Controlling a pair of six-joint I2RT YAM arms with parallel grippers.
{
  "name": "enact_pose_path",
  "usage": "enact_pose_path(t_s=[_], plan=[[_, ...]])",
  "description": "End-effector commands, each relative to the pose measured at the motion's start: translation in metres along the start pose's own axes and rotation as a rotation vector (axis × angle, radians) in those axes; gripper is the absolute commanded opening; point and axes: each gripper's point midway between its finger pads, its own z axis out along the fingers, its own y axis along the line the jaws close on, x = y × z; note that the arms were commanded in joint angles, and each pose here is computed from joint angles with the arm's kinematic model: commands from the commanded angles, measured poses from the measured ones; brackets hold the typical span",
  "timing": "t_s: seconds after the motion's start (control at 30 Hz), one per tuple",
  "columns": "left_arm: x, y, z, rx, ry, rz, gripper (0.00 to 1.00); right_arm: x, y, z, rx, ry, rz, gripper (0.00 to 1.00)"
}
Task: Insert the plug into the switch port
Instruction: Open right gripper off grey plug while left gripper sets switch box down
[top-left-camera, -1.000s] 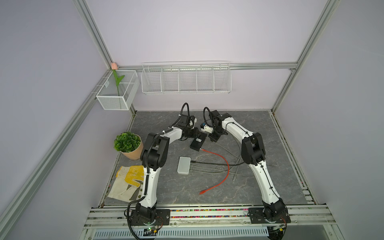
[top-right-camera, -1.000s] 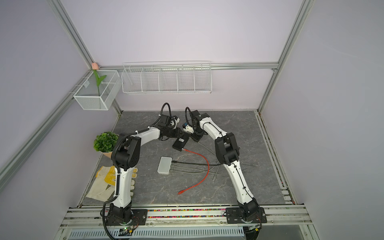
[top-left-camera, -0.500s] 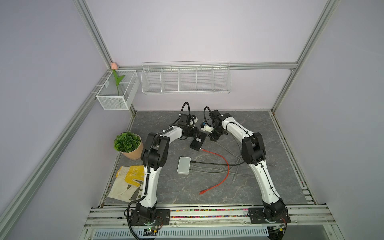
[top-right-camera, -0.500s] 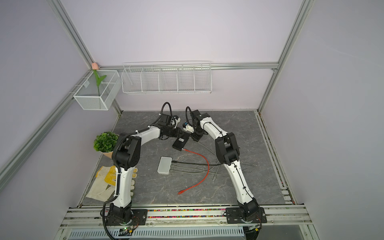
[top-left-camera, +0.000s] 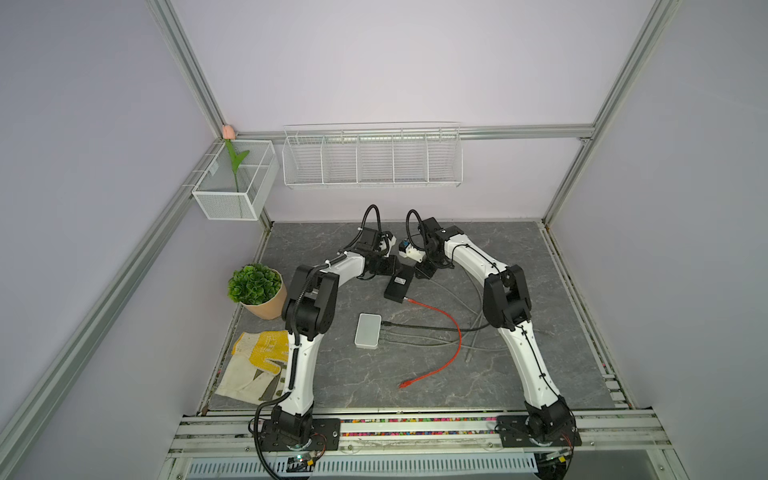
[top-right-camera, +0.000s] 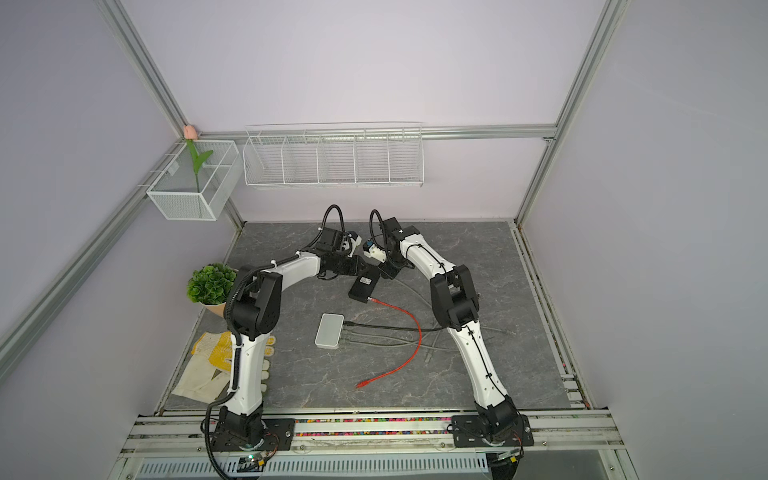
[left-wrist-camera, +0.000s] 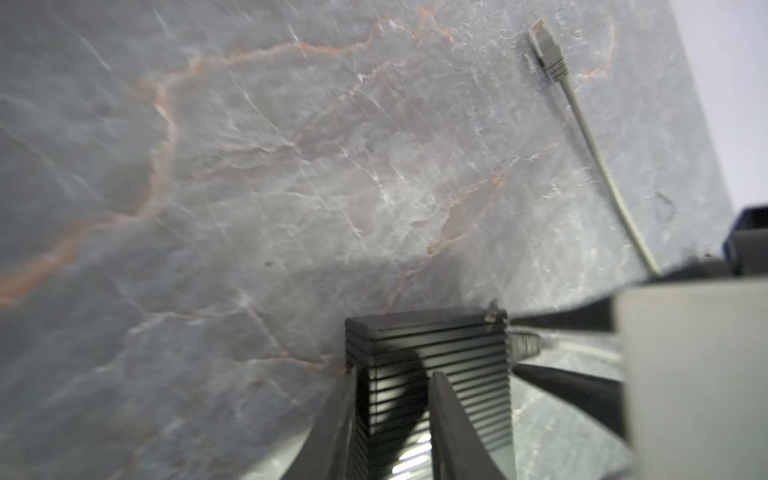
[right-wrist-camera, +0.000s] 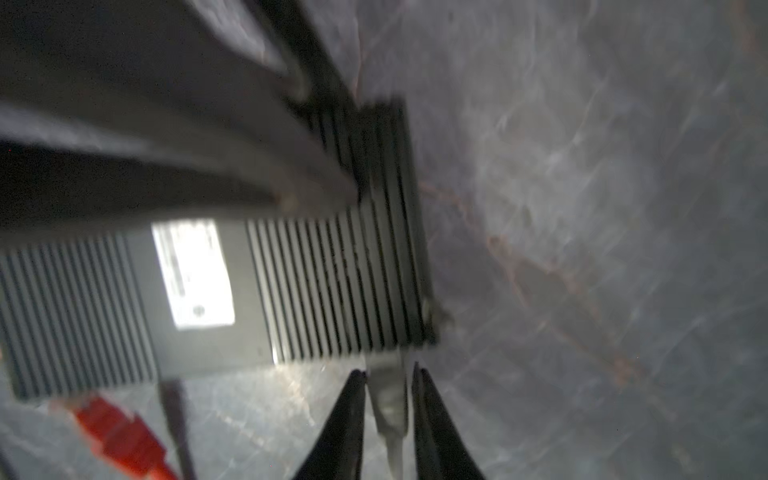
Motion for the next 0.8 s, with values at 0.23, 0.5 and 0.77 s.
enact_pose_path(t_s=[0.23, 0.5, 0.77], plan=[[-0.035, 0.008, -0.082, -0.118, -0.134, -0.066, 0.42, -0.015, 0.004, -0.082, 0.161, -0.141, 0.032, 0.38], [-0.021, -0.028, -0.137, -0.069, -0.240, -0.052, 0.45, 0.036, 0.066, -0.103, 0.074, -0.123, 0.093, 0.43], [0.044, -0.069, -0.162, -0.053, -0.237, 0.005, 0.47, 0.081, 0.126, -0.088, 0.011, -0.097, 0.078, 0.45]])
